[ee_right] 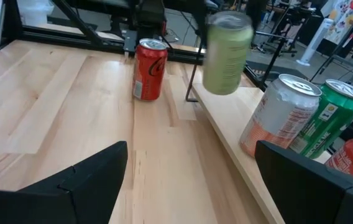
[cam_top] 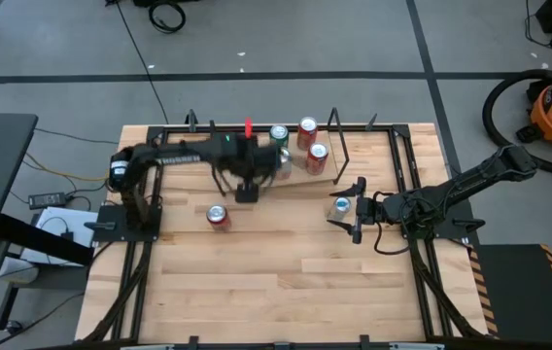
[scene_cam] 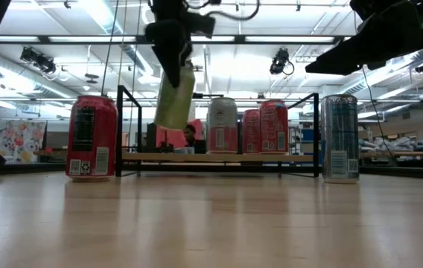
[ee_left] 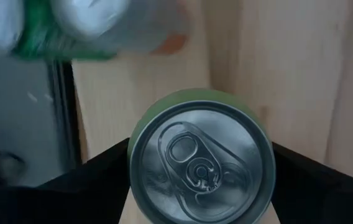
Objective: Place canned beverage on shelf
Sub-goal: Put the light green soda can on the shelf, then put the red-black soda can on the shelf
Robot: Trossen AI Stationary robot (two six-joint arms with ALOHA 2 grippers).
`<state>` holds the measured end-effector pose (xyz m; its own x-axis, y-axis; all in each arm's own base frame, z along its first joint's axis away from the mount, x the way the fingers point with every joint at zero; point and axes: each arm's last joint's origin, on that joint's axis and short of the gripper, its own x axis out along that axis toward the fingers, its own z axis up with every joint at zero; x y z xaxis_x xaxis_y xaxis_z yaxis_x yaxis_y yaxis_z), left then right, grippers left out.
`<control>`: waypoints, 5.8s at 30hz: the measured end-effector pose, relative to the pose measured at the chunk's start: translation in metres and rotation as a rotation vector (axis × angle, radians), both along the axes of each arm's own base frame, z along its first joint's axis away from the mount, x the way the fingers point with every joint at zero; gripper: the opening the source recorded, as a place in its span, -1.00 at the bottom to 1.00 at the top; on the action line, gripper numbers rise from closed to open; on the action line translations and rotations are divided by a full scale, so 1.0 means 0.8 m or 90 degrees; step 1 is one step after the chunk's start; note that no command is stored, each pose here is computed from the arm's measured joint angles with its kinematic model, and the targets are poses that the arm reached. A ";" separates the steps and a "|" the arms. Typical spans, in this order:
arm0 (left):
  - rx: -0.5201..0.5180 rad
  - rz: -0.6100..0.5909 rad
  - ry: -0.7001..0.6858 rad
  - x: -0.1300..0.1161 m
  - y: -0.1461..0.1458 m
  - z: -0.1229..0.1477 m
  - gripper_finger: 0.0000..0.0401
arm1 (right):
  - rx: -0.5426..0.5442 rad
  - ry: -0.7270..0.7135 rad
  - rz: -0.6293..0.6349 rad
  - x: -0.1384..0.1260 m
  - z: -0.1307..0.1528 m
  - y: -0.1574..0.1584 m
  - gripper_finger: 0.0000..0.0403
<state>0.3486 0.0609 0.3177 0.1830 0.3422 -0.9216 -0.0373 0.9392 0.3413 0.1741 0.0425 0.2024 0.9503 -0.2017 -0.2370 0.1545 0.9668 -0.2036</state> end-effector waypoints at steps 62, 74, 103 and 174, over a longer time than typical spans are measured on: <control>-0.157 -0.017 -0.112 -0.043 0.213 -0.033 0.57 | 0.008 0.001 0.029 -0.001 0.000 0.004 0.81; -0.146 -0.011 -0.063 -0.045 0.215 -0.043 0.57 | 0.013 0.000 0.029 -0.001 0.000 0.005 0.81; -0.209 0.058 -0.016 -0.050 0.189 -0.040 0.57 | 0.025 -0.007 0.027 -0.005 0.000 0.016 0.81; -0.061 0.068 -0.138 -0.044 0.141 0.059 0.98 | 0.020 -0.008 0.028 -0.006 0.000 0.019 0.81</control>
